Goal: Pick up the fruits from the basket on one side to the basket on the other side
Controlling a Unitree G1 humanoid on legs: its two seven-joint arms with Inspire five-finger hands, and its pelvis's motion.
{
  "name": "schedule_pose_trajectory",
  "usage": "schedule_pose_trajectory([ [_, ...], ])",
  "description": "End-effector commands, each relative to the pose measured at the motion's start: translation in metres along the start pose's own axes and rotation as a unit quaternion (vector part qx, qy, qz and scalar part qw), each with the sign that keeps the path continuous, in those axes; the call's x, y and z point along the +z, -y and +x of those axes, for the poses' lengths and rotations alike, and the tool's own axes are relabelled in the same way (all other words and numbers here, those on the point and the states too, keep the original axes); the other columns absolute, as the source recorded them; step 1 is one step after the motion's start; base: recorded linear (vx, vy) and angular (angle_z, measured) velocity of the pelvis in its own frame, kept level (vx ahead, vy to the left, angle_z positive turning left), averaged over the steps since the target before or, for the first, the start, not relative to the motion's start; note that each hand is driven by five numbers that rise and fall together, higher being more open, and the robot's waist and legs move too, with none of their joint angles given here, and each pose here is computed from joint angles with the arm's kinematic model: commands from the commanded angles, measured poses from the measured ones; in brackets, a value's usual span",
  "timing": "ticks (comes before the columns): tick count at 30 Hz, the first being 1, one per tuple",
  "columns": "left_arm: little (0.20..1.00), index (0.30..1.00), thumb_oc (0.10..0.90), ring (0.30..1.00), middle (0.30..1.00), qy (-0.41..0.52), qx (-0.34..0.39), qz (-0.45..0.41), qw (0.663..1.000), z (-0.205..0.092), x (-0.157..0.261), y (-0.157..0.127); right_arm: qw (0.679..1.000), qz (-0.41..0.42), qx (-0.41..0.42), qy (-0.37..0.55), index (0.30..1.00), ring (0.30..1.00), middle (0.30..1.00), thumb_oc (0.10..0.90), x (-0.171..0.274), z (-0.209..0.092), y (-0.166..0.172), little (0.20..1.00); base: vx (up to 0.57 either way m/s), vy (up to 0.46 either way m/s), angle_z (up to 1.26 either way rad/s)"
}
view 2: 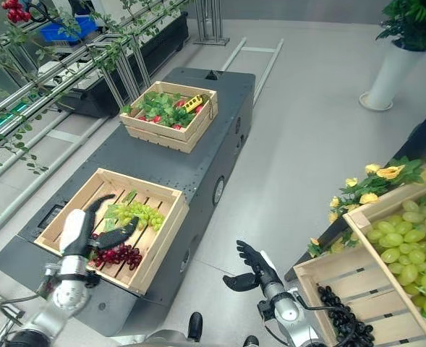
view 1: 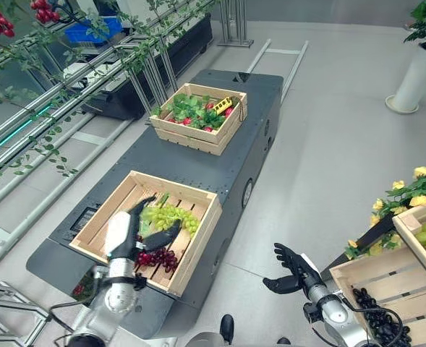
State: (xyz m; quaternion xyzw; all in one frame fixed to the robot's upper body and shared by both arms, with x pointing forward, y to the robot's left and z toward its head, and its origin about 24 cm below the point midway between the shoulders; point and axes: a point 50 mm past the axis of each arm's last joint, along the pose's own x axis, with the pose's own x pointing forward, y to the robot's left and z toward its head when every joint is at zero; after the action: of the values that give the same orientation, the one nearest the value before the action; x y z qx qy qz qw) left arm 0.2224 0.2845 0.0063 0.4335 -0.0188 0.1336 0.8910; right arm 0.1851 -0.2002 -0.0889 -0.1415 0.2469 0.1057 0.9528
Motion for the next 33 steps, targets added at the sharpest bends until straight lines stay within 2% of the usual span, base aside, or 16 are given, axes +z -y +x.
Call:
schedule_pose_trajectory([
  [1,0.9,0.9,0.8,0.9,0.9,0.062,0.103,0.08,0.99,0.05,0.016,-0.059,0.992,-0.014,0.046,0.114,0.9,0.9,0.9,0.8,0.052,0.012,-0.008,0.9,0.0,0.094,-0.02],
  [5,0.9,0.9,0.8,0.9,0.9,0.032,0.133,0.126,0.983,0.056,0.003,-0.084,0.991,-0.028,0.046,0.119,0.9,0.9,0.9,0.8,0.059,0.016,0.0,0.9,-0.06,0.145,-0.01],
  [9,0.9,0.9,0.8,0.9,0.9,0.006,0.182,0.218,0.959,0.067,-0.004,-0.122,0.986,-0.051,0.065,0.146,0.9,0.9,0.9,0.8,0.077,0.023,0.004,0.9,-0.15,0.127,-0.06],
  [15,0.9,0.9,0.8,0.9,0.9,0.013,0.204,0.28,0.938,0.094,0.01,-0.152,0.982,-0.072,0.074,0.159,0.9,0.9,0.9,0.8,0.094,0.03,0.004,0.9,-0.1,0.059,0.06],
  [16,0.9,0.9,0.8,0.9,0.9,0.018,0.201,0.312,0.928,0.102,0.016,-0.16,0.981,-0.078,0.071,0.163,0.9,0.9,0.9,0.8,0.099,0.033,0.007,0.9,-0.08,0.089,0.07],
  [24,0.9,0.9,0.8,0.9,0.9,0.055,0.232,0.408,0.881,0.125,0.051,-0.208,0.979,-0.102,0.061,0.166,0.9,0.9,0.9,0.8,0.113,0.04,0.025,0.9,-0.08,0.045,0.01],
  [33,0.9,0.9,0.8,0.9,0.9,0.084,0.205,0.466,0.857,0.138,0.076,-0.226,0.98,-0.106,0.034,0.167,0.9,0.9,0.9,0.8,0.117,0.044,0.04,0.9,-0.01,0.028,0.04],
])
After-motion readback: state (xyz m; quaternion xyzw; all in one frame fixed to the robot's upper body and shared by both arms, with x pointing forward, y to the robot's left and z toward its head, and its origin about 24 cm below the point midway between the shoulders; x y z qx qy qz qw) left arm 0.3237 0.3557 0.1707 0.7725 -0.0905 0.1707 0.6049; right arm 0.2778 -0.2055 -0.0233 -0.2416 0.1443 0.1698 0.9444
